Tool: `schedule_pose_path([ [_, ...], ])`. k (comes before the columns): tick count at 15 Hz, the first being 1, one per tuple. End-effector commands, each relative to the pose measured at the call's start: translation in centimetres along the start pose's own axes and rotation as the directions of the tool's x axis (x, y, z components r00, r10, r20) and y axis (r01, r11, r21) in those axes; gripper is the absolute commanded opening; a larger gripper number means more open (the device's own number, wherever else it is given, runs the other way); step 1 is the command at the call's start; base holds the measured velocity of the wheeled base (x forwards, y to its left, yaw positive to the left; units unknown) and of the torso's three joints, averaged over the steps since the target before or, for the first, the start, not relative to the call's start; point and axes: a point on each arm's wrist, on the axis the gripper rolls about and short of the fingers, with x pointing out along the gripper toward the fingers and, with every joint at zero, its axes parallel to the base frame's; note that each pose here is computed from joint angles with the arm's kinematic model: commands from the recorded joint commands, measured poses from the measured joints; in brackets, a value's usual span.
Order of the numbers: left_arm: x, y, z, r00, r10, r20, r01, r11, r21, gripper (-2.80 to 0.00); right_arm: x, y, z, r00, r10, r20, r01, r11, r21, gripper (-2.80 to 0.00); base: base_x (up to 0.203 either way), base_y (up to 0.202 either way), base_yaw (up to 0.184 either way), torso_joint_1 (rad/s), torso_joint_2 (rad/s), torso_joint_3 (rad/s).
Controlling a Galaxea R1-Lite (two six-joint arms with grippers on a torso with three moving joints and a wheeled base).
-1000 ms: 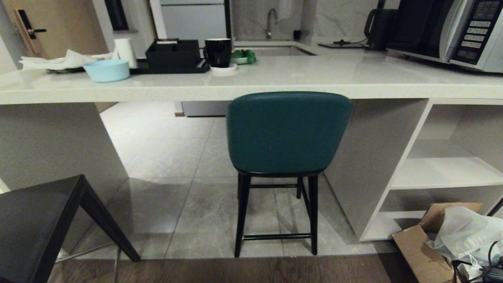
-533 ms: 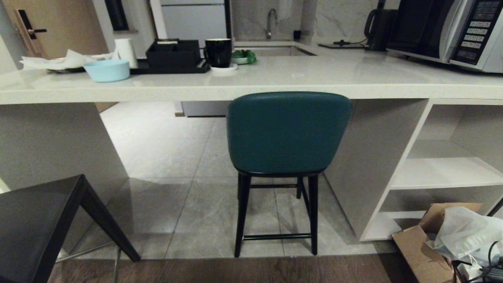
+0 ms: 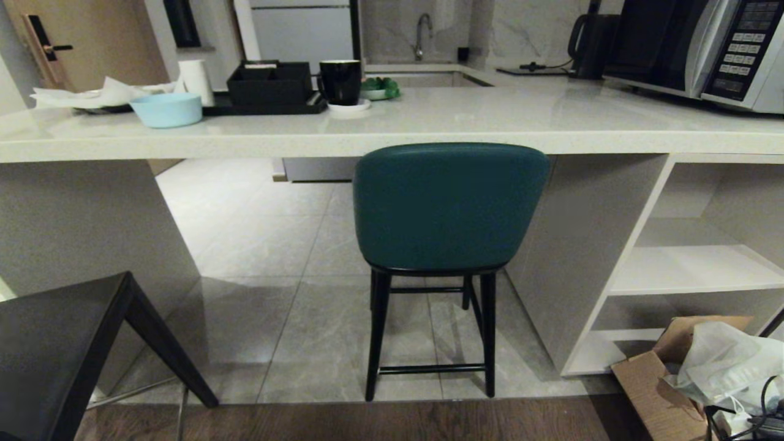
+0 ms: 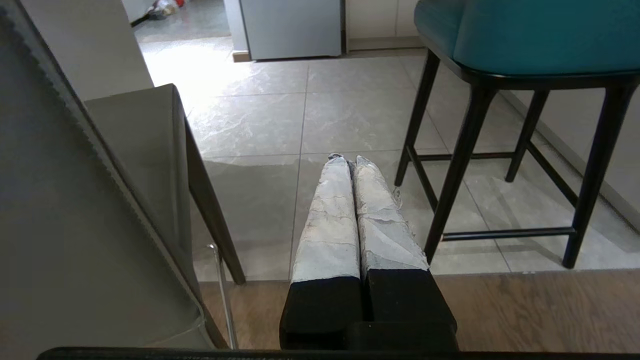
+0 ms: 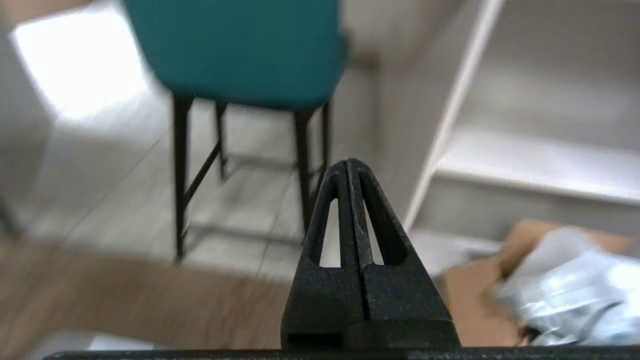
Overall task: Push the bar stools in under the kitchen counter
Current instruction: Push the gray chair back under the dining table
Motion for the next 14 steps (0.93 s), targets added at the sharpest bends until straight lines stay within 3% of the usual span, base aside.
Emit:
schedule_pose_path([
  [1, 0.1, 0.0, -0.7, 0.999, 0.004, -0.036, -0.004, 1.0, -0.001, -2.8, 0.1, 0.5, -4.5, 0.999, -0.007, -0.037, 0.007, 1.0, 0.004, -2.8, 0.0, 0.0, 0.0, 0.0, 0.0, 0.0],
  [2, 0.1, 0.0, -0.9, 0.998, 0.006, -0.058, -0.006, 1.0, -0.004, -2.8, 0.3, 0.3, -5.4, 0.994, -0.103, -0.045, 0.106, 0.993, 0.051, -2.8, 0.0, 0.0, 0.0, 0.0, 0.0, 0.0],
  [3, 0.1, 0.0, -0.9, 0.999, 0.005, -0.05, -0.005, 1.0, 0.002, -2.8, 0.4, 0.2, -5.8, 0.986, -0.159, -0.043, 0.164, 0.978, 0.132, -2.8, 0.0, 0.0, 0.0, 0.0, 0.0, 0.0],
  [4, 0.1, 0.0, -0.9, 0.999, 0.0, -0.051, 0.0, 1.0, 0.005, -2.8, 0.4, 0.2, -5.9, 0.982, -0.185, -0.04, 0.189, 0.971, 0.148, -2.8, 0.0, 0.0, 0.0, 0.0, 0.0, 0.0],
  [5, 0.1, 0.0, -0.9, 0.999, 0.0, -0.049, 0.0, 1.0, 0.003, -2.8, 0.4, 0.2, -6.1, 0.982, -0.181, -0.058, 0.187, 0.975, 0.116, -2.8, 0.0, 0.0, 0.0, 0.0, 0.0, 0.0],
  [7, 0.1, 0.0, -0.9, 0.999, 0.002, -0.05, -0.001, 1.0, 0.002, -2.8, 0.4, 0.4, -6.4, 0.988, -0.132, -0.084, 0.131, 0.991, -0.018, -2.8, 0.0, 0.0, 0.0, 0.0, 0.0, 0.0],
  [11, 0.1, 0.0, -0.9, 0.999, 0.002, -0.052, -0.002, 1.0, 0.0, -2.8, 0.4, 0.4, -6.4, 0.989, -0.12, -0.084, 0.12, 0.993, -0.002, -2.8, -0.012, 0.0, -0.001, 0.002, 0.0, 0.001],
  [14, 0.1, 0.0, -0.9, 0.999, 0.008, -0.053, -0.009, 1.0, -0.025, -2.8, 0.4, 0.4, -6.4, 0.988, -0.126, -0.086, 0.127, 0.992, 0.005, -2.8, -0.177, 0.0, -0.001, 0.002, 0.0, 0.002],
])
